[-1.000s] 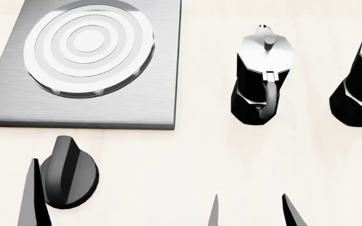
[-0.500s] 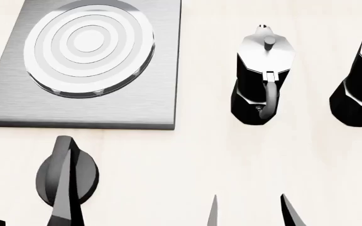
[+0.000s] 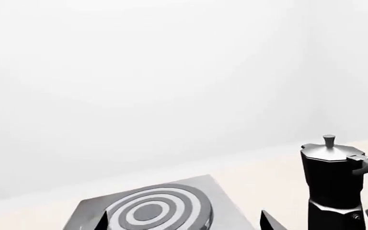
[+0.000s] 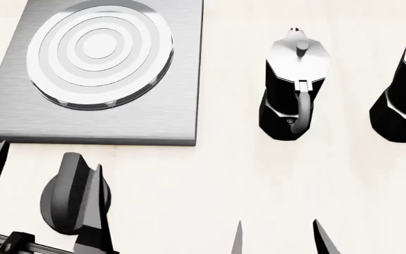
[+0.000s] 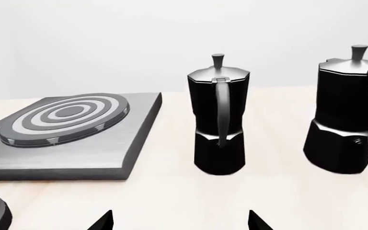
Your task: Turn off the stove.
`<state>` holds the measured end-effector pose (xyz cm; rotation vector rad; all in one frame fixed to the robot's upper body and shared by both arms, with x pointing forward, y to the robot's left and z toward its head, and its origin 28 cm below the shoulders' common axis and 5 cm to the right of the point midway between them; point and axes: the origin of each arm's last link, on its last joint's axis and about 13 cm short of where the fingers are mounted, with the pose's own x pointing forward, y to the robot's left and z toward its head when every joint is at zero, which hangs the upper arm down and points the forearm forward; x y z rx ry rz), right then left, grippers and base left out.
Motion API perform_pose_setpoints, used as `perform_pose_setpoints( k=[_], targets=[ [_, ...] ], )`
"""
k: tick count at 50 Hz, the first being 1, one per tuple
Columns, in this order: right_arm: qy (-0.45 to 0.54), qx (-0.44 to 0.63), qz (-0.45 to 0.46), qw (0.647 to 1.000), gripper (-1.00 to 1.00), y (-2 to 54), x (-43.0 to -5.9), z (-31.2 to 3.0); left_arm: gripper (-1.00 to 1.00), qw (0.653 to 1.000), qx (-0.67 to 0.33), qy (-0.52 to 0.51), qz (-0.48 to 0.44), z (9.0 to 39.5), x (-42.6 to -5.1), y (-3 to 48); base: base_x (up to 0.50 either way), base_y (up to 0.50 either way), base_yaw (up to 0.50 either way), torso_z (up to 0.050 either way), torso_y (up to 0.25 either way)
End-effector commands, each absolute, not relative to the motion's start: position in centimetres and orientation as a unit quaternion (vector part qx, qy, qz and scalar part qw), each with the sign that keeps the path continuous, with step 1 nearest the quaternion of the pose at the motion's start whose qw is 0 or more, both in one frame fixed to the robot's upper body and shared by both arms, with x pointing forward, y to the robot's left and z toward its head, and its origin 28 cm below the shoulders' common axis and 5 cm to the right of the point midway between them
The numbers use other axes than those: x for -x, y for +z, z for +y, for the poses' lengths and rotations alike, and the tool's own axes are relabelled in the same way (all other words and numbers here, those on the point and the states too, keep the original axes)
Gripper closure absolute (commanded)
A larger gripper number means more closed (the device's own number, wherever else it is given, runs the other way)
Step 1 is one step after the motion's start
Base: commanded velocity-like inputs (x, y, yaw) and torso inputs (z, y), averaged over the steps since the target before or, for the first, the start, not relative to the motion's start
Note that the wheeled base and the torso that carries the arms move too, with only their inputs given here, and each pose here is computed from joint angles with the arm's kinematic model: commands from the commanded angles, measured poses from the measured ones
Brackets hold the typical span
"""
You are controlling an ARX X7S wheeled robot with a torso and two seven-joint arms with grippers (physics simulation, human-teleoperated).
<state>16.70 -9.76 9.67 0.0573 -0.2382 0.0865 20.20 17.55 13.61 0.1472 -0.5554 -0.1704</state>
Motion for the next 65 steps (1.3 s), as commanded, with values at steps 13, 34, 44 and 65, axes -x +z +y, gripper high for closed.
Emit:
perform_pose_setpoints(
  k=[13, 34, 44, 65],
  targets=[
    [0.046, -0.028, -0.117, 0.992, -1.00, 9.6, -16.7, -9.7, -1.00, 0.965, -0.076, -0.066, -0.244, 17.9, -21.3, 11.7, 0.00, 0.00, 0.00, 0.000, 0.000],
    [0.047, -0.028, -0.116, 0.992, -1.00, 9.6, -16.7, -9.7, -1.00, 0.969, -0.079, -0.054, -0.229, 18.3, -21.5, 10.8, 0.00, 0.00, 0.00, 0.000, 0.000],
    [0.047, -0.028, -0.116, 0.992, -1.00, 9.5, -16.7, -9.7, -1.00, 0.970, -0.080, -0.048, -0.222, 18.4, -21.6, 10.4, 0.00, 0.00, 0.00, 0.000, 0.000],
    [0.049, -0.028, -0.114, 0.992, -1.00, 9.5, -16.6, -9.7, -1.00, 0.975, -0.081, -0.029, -0.204, 18.5, -22.5, 9.4, 0.00, 0.00, 0.00, 0.000, 0.000]
  ],
)
